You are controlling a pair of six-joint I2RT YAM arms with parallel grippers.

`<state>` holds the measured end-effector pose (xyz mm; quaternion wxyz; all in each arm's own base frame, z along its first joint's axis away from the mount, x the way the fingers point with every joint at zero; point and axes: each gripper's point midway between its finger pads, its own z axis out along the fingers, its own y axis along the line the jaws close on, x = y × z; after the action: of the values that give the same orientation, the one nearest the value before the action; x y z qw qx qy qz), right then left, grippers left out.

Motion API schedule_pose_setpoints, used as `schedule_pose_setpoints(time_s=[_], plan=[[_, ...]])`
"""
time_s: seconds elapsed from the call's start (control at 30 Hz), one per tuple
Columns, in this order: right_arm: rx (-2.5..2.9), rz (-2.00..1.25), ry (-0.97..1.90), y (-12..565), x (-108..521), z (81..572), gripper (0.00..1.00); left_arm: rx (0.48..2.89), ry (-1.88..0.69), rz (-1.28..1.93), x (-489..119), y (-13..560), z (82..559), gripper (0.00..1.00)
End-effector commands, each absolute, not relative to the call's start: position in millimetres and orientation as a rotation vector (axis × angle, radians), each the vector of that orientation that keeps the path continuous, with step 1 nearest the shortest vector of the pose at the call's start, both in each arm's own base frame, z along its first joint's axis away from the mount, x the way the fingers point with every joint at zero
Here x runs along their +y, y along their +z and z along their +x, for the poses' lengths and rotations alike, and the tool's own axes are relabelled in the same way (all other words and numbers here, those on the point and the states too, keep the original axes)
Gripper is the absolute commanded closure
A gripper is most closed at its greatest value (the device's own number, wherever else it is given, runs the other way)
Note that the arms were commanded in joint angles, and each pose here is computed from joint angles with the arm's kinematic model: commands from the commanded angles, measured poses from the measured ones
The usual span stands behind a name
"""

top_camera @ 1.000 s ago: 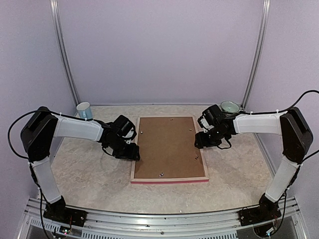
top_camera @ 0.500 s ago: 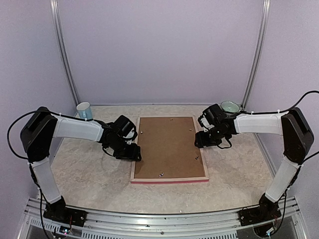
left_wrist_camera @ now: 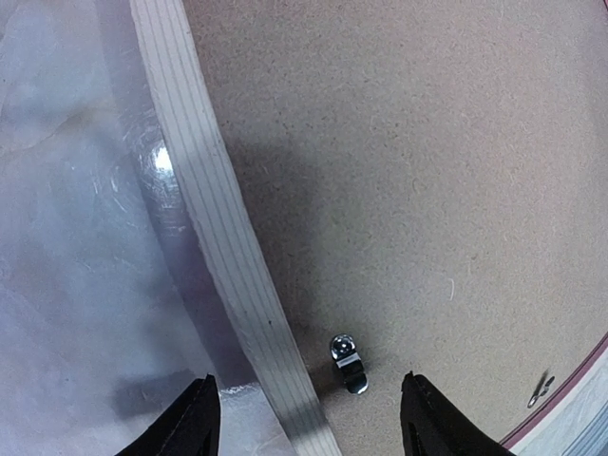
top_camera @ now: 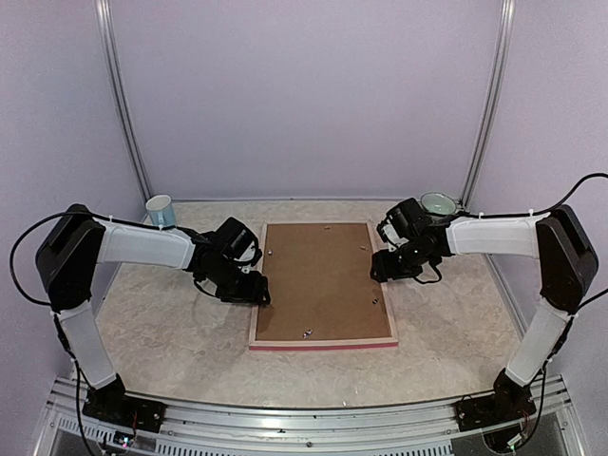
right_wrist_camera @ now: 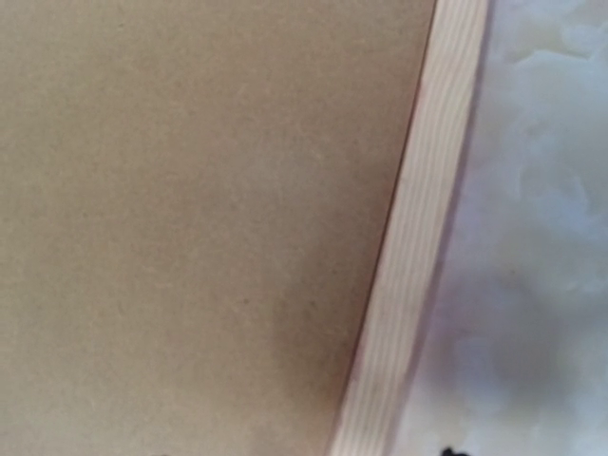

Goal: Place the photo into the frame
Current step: Press the fastener onto the backboard.

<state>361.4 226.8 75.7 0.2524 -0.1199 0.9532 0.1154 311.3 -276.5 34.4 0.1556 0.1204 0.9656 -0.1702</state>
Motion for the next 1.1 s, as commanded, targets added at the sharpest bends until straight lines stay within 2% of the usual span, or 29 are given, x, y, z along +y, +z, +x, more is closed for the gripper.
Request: schedule_pose_setpoints(time_s=[0.0, 0.5, 0.77, 1.07], plan=[[2.573, -0.326, 0.333, 81, 232, 362, 0.40, 2.740, -0.499, 0.351, -282, 44, 315, 0.35], [2.573, -0.324, 0.334, 79, 229, 357, 0.40, 2.779, -0.458, 0.322, -276, 29, 314, 0.37], [2.568, -0.326, 0.336, 79, 229, 358, 0.40, 2.797, -0.417, 0.313, -273, 20, 316, 0.47], [2.568, -0.335, 0.332, 79, 230, 358, 0.40, 2.799, -0.405, 0.307, -272, 18, 317, 0.48]])
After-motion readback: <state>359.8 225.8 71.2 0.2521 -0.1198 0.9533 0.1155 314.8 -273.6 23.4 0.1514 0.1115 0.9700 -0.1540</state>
